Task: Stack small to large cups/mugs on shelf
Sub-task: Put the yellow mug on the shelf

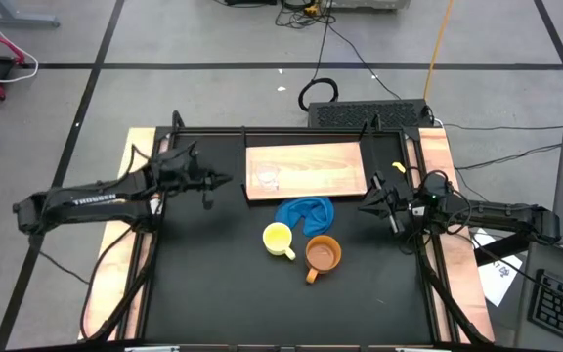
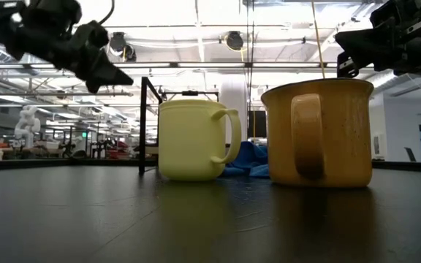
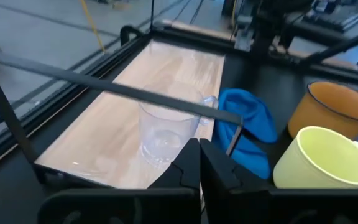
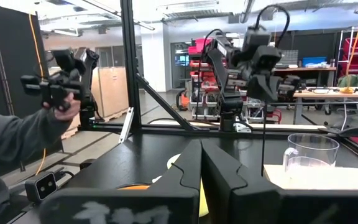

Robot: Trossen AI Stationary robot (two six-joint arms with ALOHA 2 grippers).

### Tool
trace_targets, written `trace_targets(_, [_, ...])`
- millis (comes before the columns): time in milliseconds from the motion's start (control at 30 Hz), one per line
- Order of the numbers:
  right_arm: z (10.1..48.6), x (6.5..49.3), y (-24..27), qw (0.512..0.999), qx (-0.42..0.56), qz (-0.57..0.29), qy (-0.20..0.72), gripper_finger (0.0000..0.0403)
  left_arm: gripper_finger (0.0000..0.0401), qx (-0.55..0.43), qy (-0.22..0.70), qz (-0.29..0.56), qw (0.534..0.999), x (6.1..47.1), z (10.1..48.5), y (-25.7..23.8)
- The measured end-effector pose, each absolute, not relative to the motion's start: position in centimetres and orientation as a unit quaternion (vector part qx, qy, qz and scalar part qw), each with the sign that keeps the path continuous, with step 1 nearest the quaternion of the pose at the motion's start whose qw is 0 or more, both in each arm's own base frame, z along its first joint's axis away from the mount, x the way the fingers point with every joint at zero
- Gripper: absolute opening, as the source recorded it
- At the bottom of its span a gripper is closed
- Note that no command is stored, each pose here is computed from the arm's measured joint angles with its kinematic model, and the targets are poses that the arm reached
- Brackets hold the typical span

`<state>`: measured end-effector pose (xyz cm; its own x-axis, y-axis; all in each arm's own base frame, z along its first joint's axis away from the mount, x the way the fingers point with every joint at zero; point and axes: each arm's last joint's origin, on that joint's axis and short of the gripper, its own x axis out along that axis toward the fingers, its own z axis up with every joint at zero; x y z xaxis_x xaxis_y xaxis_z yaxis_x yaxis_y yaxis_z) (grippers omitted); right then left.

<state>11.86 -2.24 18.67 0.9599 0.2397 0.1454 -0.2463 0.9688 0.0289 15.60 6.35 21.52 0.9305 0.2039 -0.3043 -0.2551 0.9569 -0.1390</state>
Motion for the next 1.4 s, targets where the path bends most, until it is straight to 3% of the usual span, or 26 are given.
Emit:
trace_targets(633, [18.4, 12.0, -2.3, 0.991, 0.004, 0.121, -0.06, 0.0, 0.0, -0.099, 0.077, 0.106, 0.986, 13.4, 14.9, 5.6])
trace_targets(1067, [18.1, 12.3, -2.4, 0.991, -0.022, 0.119, -0.051, 0.0, 0.0, -0.099, 0.08, 0.109, 0.986, 13.2, 14.5, 5.5])
trace_targets(1400, [19.1, 12.1, -2.3, 0.987, -0.044, 0.118, -0.099, 0.0, 0.0, -0.099, 0.083, 0.109, 0.986, 13.2, 14.4, 5.5])
